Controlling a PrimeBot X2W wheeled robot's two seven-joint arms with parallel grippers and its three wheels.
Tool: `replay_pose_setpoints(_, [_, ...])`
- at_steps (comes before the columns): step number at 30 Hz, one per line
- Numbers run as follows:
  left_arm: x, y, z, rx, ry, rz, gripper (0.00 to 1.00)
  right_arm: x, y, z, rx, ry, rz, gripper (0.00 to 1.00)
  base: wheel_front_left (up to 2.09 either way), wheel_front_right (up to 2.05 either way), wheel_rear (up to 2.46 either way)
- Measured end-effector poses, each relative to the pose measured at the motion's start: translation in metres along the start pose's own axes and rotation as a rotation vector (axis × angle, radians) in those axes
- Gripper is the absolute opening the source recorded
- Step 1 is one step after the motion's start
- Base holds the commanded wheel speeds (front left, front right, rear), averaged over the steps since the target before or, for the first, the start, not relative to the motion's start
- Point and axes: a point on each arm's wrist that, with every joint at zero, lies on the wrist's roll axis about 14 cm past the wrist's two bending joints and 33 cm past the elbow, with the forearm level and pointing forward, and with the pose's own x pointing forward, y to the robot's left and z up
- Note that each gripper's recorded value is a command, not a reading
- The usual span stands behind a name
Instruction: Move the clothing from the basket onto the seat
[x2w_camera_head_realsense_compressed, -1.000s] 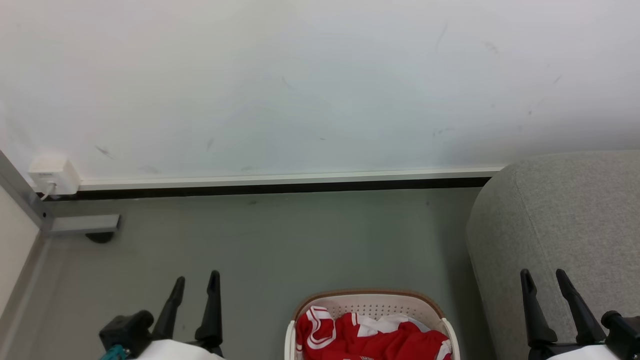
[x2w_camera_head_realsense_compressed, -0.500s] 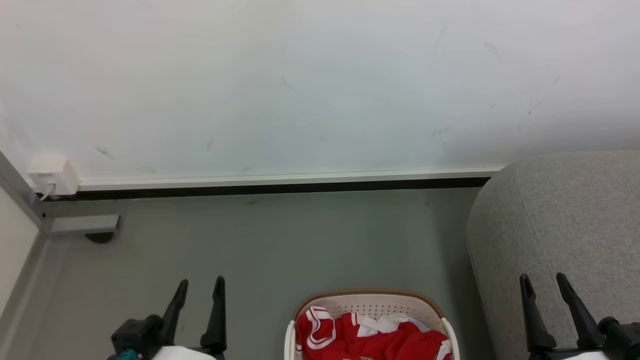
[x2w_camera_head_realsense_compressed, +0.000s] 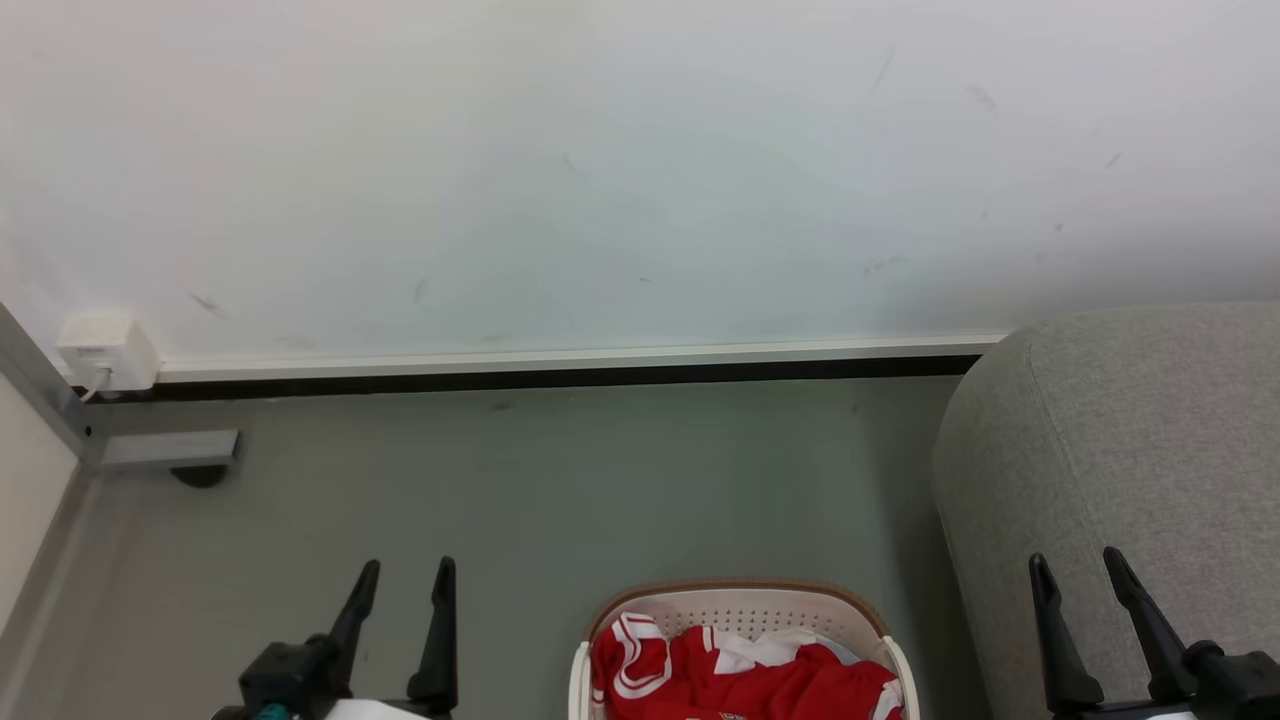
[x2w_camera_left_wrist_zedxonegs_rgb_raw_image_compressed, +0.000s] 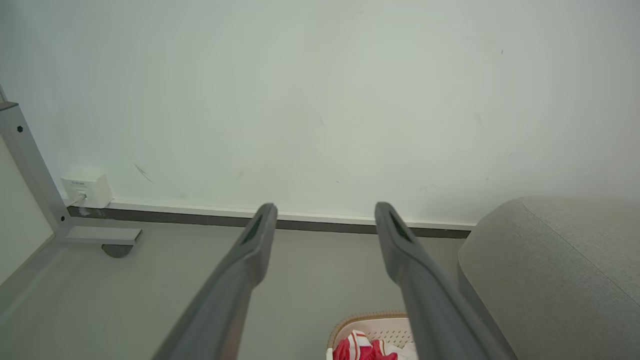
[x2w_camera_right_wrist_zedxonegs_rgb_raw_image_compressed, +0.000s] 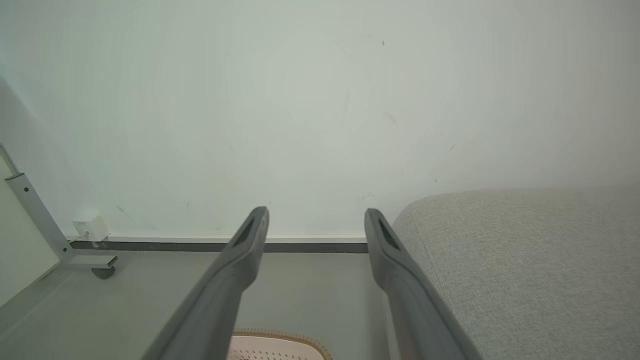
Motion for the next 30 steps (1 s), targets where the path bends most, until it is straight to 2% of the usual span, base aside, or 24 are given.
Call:
replay_pose_setpoints(19, [0.003,-0.001,-0.008,0.005,0.021,-0.005,1.00,-0.002,-0.002,-0.004,0.003,0.009,-0.009,1.00,0.00,0.00,0.00])
replay_pose_setpoints(25, [0.013,-0.012,-0.018,0.005,0.047,-0.048,1.00,0.002,-0.008,0.003,0.012,-0.017,-0.030,1.00,0.00,0.00,0.00])
replay_pose_setpoints(30, [0.039,-0.029,-0.022,0.016,0.050,-0.113,1.00,0.014,-0.012,0.009,0.025,-0.040,-0.048,1.00,0.00,0.00,0.00])
